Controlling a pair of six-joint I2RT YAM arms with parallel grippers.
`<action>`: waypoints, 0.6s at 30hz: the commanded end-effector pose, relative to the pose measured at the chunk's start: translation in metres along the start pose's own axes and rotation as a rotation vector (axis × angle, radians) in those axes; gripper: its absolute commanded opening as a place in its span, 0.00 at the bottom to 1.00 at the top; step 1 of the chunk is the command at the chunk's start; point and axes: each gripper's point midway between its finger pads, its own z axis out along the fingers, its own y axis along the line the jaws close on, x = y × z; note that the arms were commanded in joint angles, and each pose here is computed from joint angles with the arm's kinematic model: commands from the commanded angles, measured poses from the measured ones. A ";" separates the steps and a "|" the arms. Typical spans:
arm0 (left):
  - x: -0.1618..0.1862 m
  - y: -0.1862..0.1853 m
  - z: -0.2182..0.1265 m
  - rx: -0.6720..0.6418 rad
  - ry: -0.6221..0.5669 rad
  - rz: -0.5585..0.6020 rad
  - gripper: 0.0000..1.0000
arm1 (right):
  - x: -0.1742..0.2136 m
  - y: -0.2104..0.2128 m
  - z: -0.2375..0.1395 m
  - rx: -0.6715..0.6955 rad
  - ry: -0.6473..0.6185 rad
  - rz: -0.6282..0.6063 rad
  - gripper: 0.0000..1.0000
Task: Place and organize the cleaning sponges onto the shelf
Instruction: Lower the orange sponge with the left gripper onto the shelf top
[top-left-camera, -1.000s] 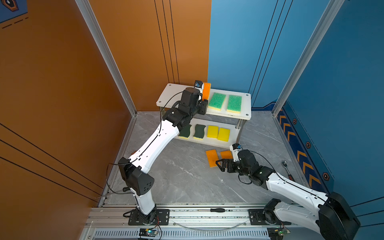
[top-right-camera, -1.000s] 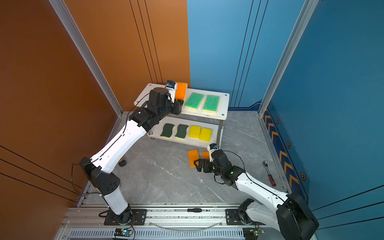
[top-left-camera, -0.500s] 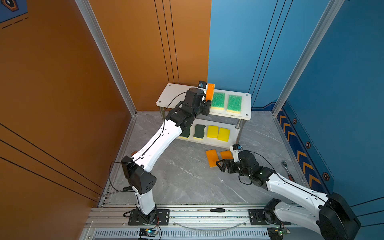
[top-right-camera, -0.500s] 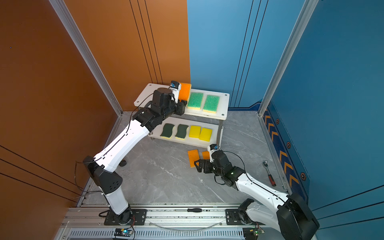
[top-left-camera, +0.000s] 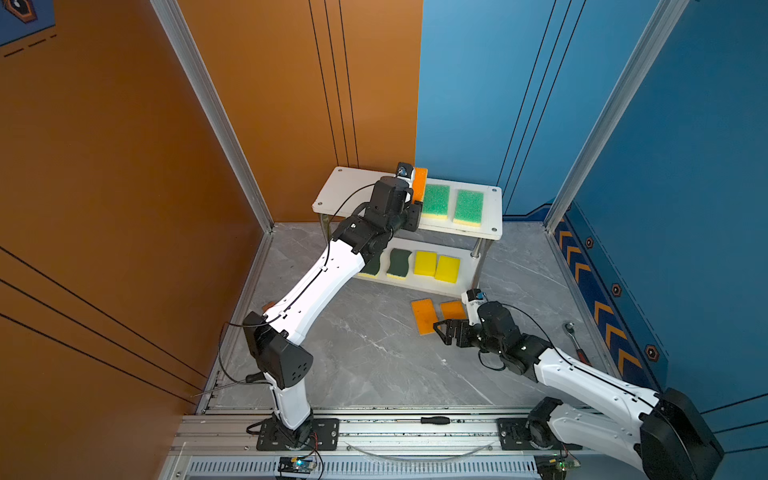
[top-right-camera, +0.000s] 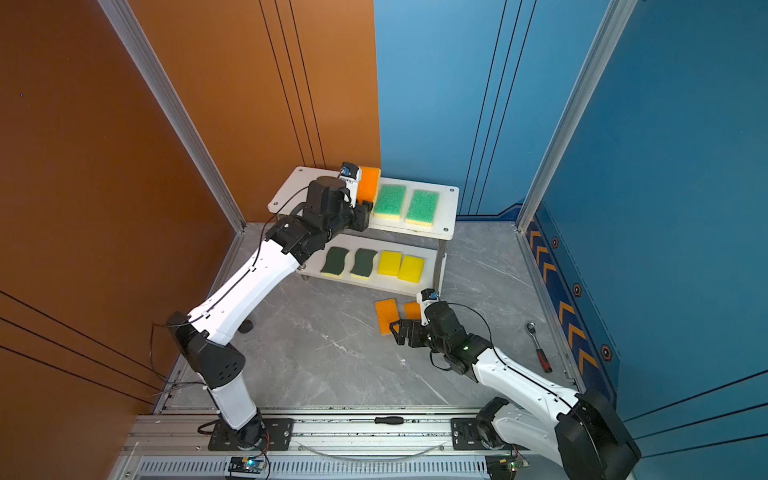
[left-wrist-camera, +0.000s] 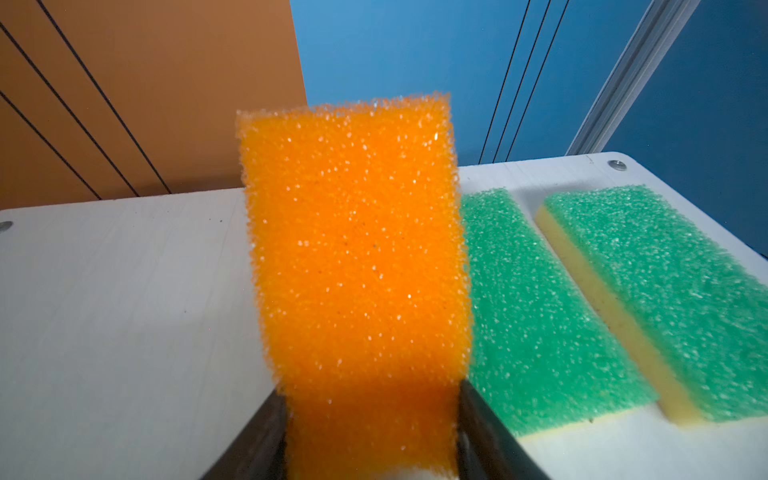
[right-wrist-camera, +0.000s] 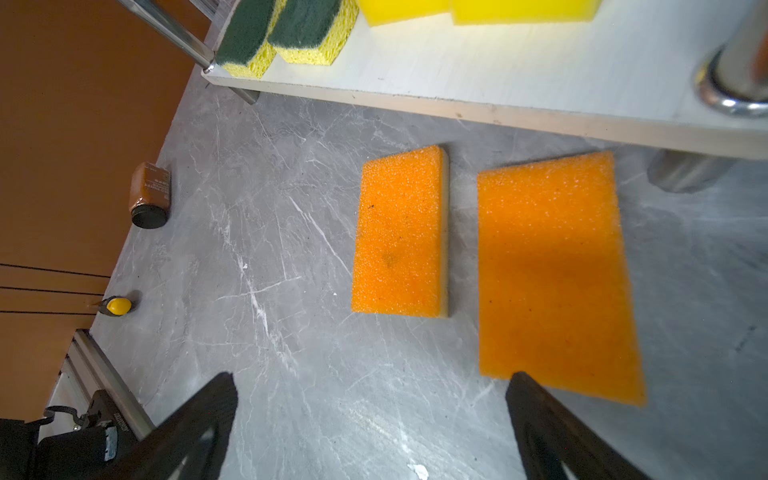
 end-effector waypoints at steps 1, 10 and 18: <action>-0.019 0.015 -0.024 -0.049 -0.036 -0.042 0.58 | 0.002 -0.007 -0.002 0.025 -0.006 0.020 1.00; -0.019 0.015 -0.028 -0.033 -0.032 -0.050 0.59 | 0.002 -0.008 -0.002 0.025 -0.006 0.021 1.00; -0.018 0.009 -0.024 -0.010 -0.027 -0.053 0.59 | 0.002 -0.007 -0.003 0.023 -0.009 0.023 1.00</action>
